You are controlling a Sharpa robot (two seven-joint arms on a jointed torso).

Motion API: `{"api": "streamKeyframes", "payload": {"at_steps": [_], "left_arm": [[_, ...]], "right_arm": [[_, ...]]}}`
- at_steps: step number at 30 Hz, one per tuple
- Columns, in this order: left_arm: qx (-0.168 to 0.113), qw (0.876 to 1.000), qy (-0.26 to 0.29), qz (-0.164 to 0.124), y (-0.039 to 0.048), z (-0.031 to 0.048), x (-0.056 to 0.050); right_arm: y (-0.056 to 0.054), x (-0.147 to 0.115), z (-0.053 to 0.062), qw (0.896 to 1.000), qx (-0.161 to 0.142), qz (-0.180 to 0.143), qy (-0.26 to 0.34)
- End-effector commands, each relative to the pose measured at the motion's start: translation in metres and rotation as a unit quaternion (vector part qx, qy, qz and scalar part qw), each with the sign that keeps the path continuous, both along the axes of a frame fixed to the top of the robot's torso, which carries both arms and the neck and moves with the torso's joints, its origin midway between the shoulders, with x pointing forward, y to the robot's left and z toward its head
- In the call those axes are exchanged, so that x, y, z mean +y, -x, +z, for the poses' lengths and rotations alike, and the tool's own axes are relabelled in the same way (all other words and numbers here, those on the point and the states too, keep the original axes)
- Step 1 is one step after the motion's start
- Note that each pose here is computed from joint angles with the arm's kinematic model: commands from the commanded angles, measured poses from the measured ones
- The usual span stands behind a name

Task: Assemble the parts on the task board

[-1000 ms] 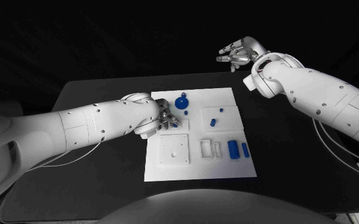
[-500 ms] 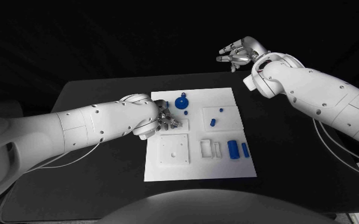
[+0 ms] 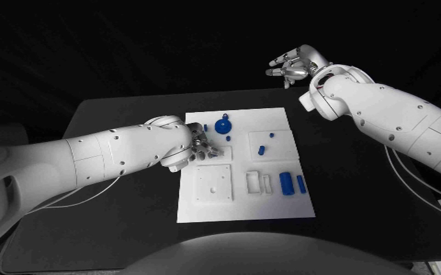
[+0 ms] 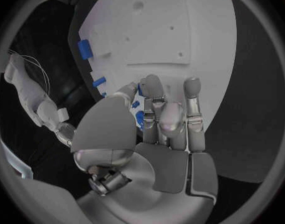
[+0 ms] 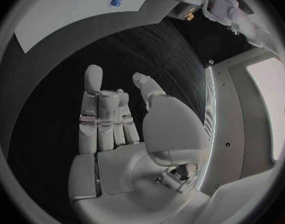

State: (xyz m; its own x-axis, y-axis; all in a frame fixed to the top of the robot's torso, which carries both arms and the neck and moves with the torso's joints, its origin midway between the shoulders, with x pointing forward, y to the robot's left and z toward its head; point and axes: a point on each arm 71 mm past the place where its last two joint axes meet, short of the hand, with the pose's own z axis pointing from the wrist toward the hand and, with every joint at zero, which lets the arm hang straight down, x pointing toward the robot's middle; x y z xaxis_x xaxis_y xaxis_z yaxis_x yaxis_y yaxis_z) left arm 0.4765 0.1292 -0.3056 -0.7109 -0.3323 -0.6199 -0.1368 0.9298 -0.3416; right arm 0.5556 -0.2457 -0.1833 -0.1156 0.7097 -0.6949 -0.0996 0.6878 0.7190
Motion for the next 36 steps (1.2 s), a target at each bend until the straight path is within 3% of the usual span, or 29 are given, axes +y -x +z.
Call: {"api": "streamKeyframes", "payload": {"at_steps": [1, 10, 16, 21, 23, 26, 31, 36], "left_arm": [[0.001, 1.0, 0.006, -0.006, 0.0015, 0.0002, -0.001], [0.001, 1.0, 0.01, -0.005, 0.0021, 0.0063, 0.006], [0.002, 1.0, 0.024, 0.005, -0.0039, 0.0209, 0.013], [-0.01, 0.998, 0.046, 0.028, -0.0208, 0.042, 0.022], [-0.019, 0.997, 0.055, 0.042, -0.0327, 0.0524, 0.028], [-0.03, 0.996, 0.061, 0.058, -0.0484, 0.0617, 0.035], [-0.036, 0.995, 0.057, 0.071, -0.0663, 0.0674, 0.042], [-0.035, 0.996, 0.043, 0.068, -0.0787, 0.069, 0.042]], "right_arm": [[0.0, 0.001, 0.0, 1.0, 0.001, 0.005, 0.001], [0.0, 0.0, -0.001, 1.0, 0.003, 0.006, 0.002], [0.0, 0.0, -0.002, 1.0, 0.003, 0.005, 0.001], [0.0, 0.0, -0.003, 1.0, 0.004, 0.005, 0.001], [0.0, 0.001, -0.003, 1.0, 0.004, 0.006, 0.001], [0.0, 0.001, -0.003, 1.0, 0.004, 0.007, 0.001], [0.0, 0.002, -0.003, 1.0, 0.004, 0.007, 0.0], [0.001, 0.002, -0.002, 1.0, 0.003, 0.008, 0.0]]}}
